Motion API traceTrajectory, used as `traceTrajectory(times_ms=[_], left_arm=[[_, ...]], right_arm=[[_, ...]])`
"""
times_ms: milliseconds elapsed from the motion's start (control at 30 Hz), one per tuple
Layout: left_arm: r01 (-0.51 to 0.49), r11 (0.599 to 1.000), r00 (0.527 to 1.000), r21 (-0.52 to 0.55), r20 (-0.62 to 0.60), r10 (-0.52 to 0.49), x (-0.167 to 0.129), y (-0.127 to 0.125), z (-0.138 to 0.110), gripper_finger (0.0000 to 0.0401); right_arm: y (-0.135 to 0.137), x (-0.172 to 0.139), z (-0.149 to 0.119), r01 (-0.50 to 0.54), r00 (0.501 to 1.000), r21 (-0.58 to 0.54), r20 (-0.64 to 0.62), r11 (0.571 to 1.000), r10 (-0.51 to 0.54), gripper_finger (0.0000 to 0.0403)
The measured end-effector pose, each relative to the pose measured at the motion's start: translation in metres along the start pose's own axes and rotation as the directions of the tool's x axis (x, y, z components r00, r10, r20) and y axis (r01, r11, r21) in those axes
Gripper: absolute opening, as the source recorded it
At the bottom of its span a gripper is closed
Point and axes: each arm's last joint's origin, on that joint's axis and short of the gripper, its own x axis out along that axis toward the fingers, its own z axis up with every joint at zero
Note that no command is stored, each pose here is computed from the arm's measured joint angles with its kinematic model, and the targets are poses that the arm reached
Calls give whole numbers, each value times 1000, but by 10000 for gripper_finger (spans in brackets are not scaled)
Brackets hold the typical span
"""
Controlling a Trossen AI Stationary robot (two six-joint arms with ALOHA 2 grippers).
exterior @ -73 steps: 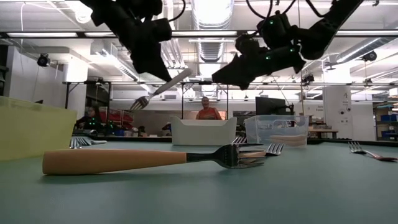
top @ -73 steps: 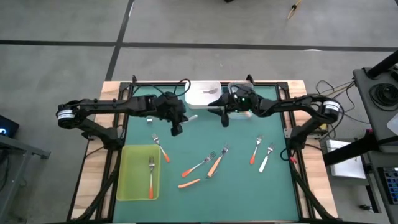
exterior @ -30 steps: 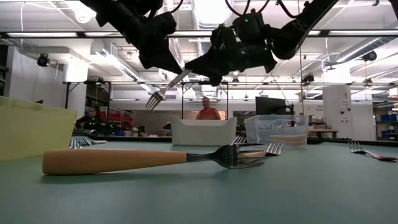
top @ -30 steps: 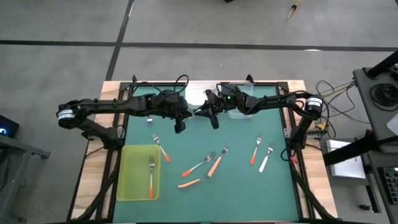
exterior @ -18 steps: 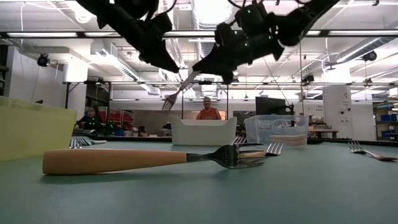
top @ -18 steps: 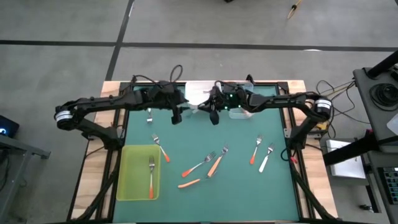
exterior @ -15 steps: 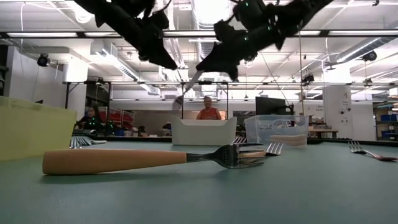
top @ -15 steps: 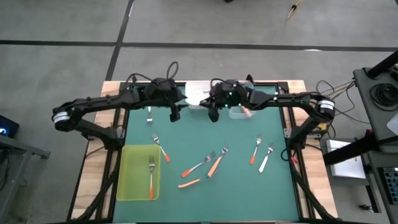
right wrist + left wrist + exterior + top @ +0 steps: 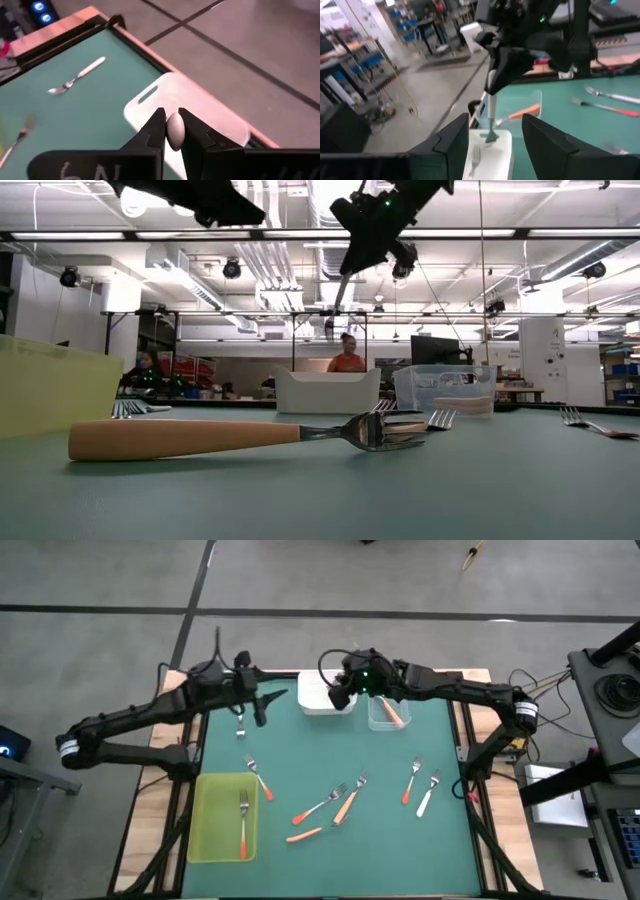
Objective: Sort silverware by color (type)
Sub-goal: Put the white fork into the white bin
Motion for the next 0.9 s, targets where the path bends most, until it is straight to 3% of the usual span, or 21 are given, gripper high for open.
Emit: traceTrajectory(times_ms=[200,400,567,900], left_arm=[[-40,999,992,3,118,39,-13,-5,-17,164],[-103,993,976,51,196,91,-15,-8,-27,164],[-204,979,970,32,144,197,-15,-6,-34,164],[-270,962,959,50,101,264,-15,-4,-41,164]], right_arm=[[-8,6,0,123,992,20,19,992,-124,22],[-14,38,-10,167,985,14,-42,986,-167,22],[-13,59,-11,275,961,-9,-41,961,-275,26],[-4,98,-17,291,953,-31,-84,956,-292,30]])
